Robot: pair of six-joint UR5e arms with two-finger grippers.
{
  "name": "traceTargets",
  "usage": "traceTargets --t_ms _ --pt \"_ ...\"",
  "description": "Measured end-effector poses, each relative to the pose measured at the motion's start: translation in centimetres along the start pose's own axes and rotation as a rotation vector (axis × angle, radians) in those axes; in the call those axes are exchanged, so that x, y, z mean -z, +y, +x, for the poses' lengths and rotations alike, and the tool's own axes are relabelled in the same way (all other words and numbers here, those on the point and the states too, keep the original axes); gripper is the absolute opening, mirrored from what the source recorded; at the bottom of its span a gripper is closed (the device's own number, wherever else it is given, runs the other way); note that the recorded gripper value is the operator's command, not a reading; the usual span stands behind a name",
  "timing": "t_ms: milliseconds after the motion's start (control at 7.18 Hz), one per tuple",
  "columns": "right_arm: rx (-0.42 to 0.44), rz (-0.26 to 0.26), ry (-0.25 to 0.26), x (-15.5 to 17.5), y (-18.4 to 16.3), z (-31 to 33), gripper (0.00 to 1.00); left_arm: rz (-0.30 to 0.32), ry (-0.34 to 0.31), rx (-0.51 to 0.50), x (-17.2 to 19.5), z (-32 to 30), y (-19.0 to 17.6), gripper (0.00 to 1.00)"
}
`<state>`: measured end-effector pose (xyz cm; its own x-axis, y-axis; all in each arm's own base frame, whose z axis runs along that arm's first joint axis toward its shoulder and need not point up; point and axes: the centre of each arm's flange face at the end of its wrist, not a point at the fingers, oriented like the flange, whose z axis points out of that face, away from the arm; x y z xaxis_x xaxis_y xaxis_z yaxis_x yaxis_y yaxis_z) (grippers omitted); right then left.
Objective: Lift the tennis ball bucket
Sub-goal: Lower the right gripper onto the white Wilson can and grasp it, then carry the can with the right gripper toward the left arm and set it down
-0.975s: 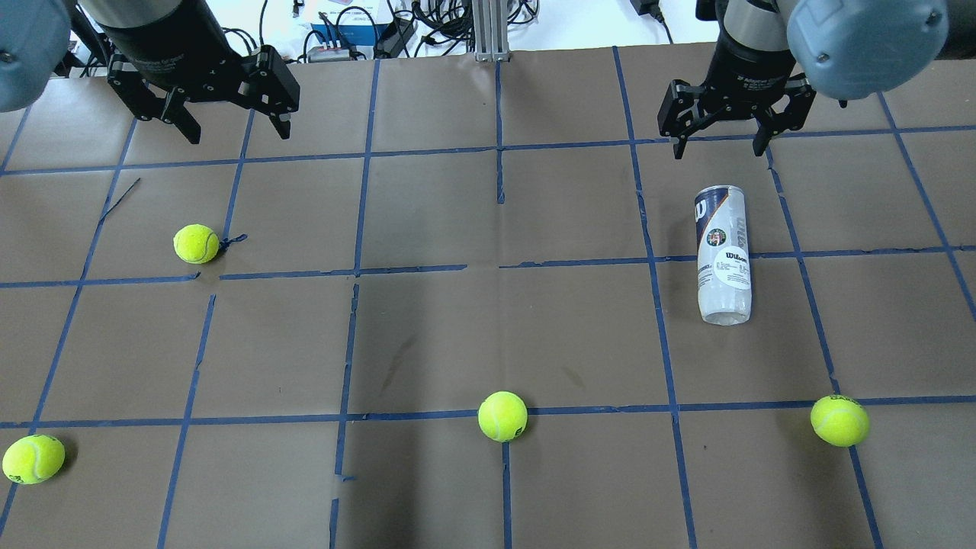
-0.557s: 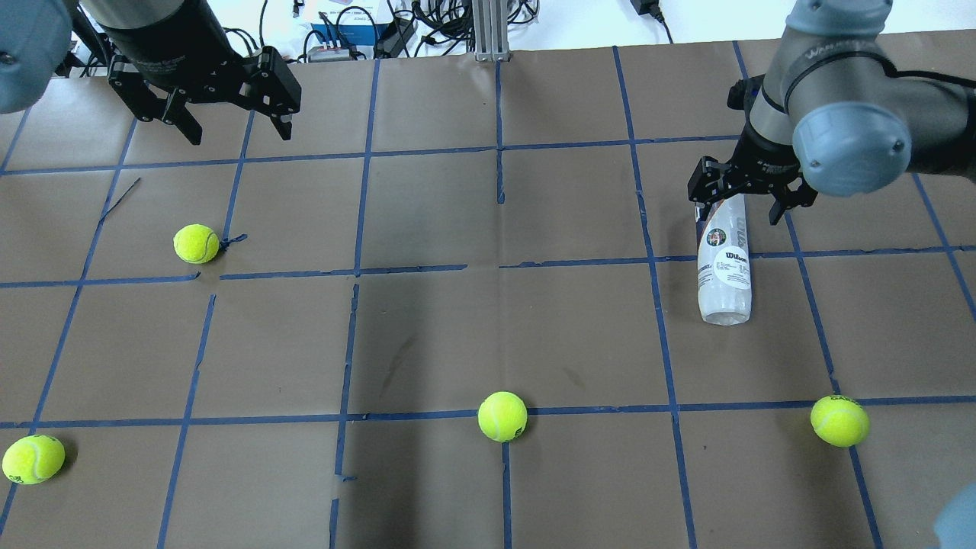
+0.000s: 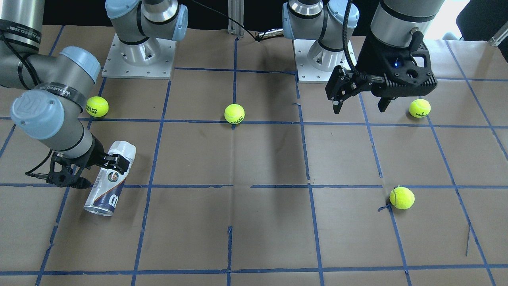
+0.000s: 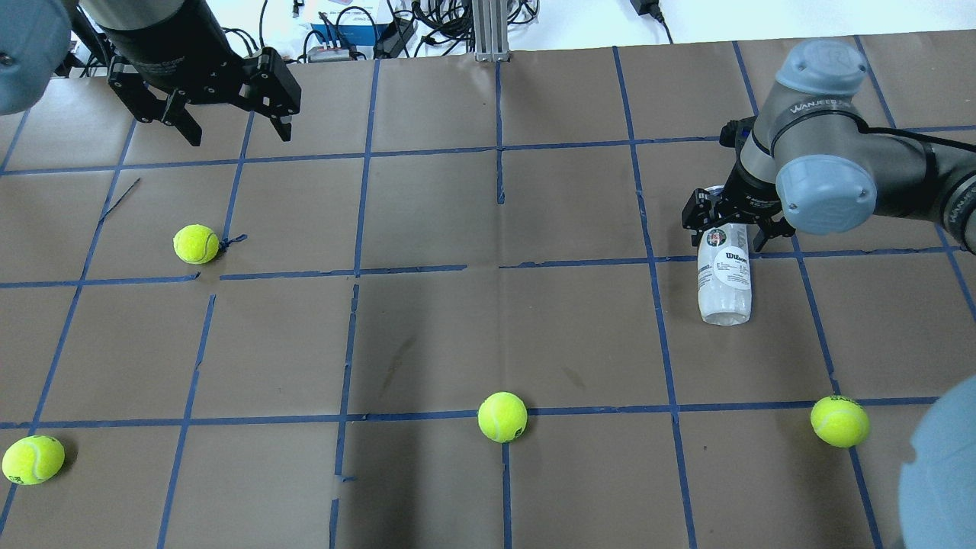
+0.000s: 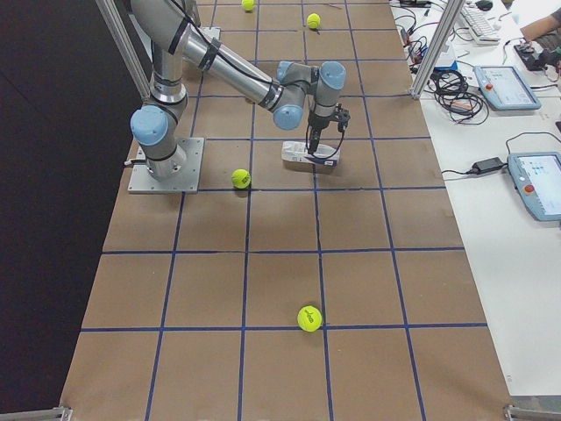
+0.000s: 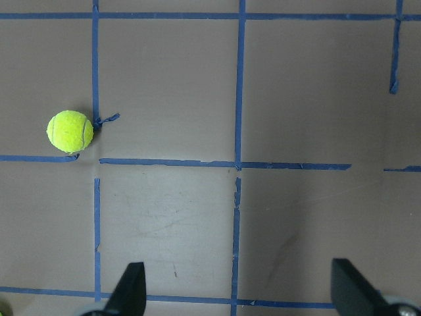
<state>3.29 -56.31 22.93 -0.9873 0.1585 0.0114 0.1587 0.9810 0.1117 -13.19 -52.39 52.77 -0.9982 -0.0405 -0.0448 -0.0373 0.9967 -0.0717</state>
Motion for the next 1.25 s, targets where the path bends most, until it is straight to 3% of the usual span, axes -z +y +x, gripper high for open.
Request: traceTargets --t_ms 279,418,836,1254 --pt "0.000 -0.001 -0.008 -1.5 -0.7 0.0 0.66 0.000 0.000 0.000 0.0 0.0 0.0 1.00" --pt "0.001 -0.004 -0.008 -1.8 -0.7 0.0 0.57 0.000 0.000 0.000 0.0 0.0 0.0 1.00" --pt "0.005 -0.003 -0.007 -1.7 -0.9 0.0 0.56 0.001 0.000 0.000 0.0 0.0 0.0 1.00" --pt "0.066 0.053 -0.004 1.0 -2.1 -0.5 0.61 0.001 0.000 0.000 0.0 0.0 0.0 1.00"
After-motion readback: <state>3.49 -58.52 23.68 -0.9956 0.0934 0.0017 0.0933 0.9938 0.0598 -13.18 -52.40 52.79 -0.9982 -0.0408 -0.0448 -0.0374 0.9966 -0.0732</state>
